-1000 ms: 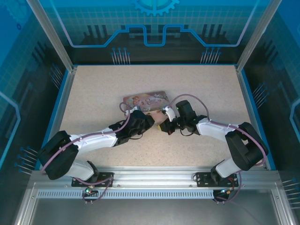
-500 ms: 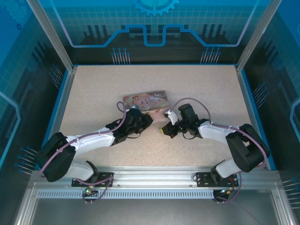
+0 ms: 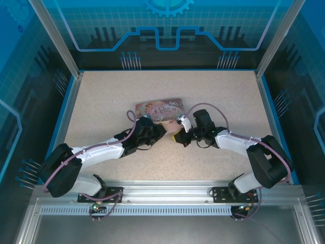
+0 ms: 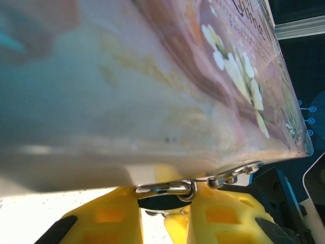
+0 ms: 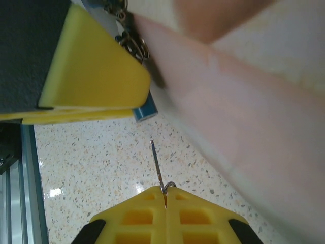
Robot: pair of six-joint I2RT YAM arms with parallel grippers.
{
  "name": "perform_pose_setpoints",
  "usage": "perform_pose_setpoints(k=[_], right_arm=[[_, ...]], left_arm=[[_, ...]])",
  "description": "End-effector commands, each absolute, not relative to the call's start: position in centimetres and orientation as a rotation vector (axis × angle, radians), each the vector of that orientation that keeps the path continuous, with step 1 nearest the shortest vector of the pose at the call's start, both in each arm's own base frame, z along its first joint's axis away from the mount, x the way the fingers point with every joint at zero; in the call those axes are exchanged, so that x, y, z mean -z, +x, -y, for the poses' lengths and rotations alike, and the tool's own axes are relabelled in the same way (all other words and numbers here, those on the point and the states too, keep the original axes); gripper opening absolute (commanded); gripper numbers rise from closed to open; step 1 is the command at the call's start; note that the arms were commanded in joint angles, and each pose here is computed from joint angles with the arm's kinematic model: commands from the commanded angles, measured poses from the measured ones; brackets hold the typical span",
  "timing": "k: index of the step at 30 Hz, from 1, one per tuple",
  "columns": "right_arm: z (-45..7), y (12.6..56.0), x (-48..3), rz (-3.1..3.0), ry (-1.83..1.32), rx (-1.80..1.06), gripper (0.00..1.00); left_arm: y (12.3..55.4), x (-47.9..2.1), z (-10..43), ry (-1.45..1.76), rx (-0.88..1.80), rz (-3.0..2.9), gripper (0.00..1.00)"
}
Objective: Unlock a padlock with a key
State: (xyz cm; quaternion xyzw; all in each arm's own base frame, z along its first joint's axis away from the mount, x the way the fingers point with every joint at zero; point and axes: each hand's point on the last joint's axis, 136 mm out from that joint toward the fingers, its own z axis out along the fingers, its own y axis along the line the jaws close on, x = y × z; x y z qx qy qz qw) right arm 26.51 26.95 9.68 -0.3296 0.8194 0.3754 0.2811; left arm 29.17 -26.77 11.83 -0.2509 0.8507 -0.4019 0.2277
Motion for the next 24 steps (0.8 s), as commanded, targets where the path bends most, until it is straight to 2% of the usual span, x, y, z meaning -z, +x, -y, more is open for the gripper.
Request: perform_pose_setpoints(k=[1, 24], right_arm=[[-27.6, 27.0, -10.1, -2.172, -0.920, -0.997, 0.00], [-28.3, 26.8, -9.4, -2.184, -0.984, -0.966, 0.00]], left_arm=[[29.7, -14.4, 28.2, -0.671, 1.241, -2.292, 0.00], [29.7, -13.8, 27.9, -0.678, 1.223, -2.294, 0.00]])
